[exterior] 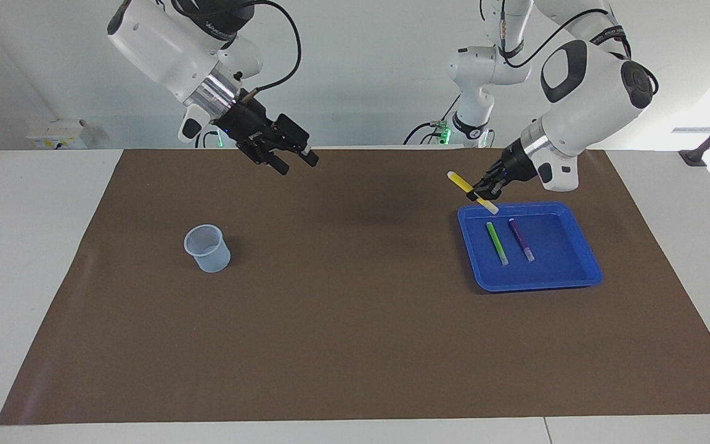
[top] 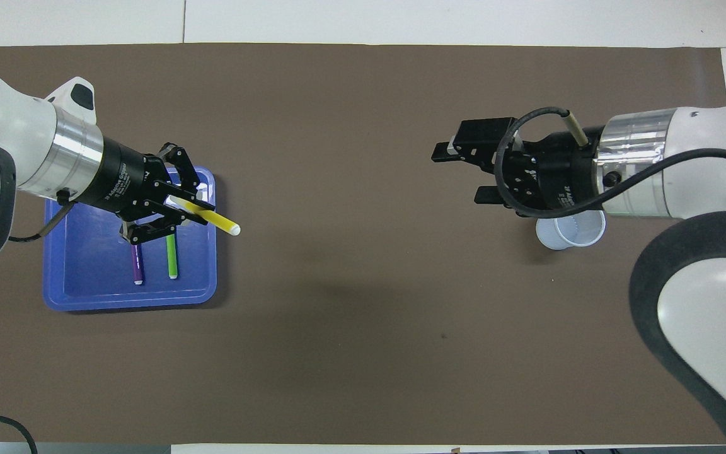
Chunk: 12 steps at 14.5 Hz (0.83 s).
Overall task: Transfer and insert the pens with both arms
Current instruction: 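Carry the yellow pen toward center while the right gripper approaches it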
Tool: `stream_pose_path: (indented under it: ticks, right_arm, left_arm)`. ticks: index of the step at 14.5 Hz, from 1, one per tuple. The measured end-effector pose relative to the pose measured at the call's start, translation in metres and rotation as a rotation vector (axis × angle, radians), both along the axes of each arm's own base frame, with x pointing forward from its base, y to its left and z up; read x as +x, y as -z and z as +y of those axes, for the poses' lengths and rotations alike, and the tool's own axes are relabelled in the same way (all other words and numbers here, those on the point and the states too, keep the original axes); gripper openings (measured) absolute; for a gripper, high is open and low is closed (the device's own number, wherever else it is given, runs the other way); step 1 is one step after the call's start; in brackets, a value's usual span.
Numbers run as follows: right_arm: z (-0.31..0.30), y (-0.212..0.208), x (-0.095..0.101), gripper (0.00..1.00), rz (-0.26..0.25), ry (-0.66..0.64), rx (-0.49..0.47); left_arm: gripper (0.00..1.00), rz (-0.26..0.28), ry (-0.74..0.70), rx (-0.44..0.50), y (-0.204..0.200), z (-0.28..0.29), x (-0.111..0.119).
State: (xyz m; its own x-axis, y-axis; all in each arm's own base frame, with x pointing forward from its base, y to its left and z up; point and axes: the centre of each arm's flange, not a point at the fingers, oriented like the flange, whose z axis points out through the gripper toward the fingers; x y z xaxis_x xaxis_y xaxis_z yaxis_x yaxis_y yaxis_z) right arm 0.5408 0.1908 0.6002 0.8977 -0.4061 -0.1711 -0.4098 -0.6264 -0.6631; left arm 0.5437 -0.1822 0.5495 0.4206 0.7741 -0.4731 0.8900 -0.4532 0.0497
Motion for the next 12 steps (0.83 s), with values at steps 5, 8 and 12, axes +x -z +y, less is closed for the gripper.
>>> stream_pose_path:
  ticks: [5, 8, 12]
  right_arm:
    - [0.084, 0.011, -0.019, 1.0, -0.003, 0.065, 0.084]
    - [0.105, 0.018, -0.025, 1.0, -0.008, 0.058, 0.084]
    - [0.098, 0.027, -0.018, 0.85, -0.034, 0.038, 0.066]
  left_arm:
    - [0.17, 0.119, -0.367, -0.115, -0.001, -0.073, -0.014]
    - [0.17, 0.181, -0.453, -0.22, 0.01, -0.086, -0.025]
    - [0.17, 0.213, -0.528, -0.298, 0.01, -0.075, -0.03]
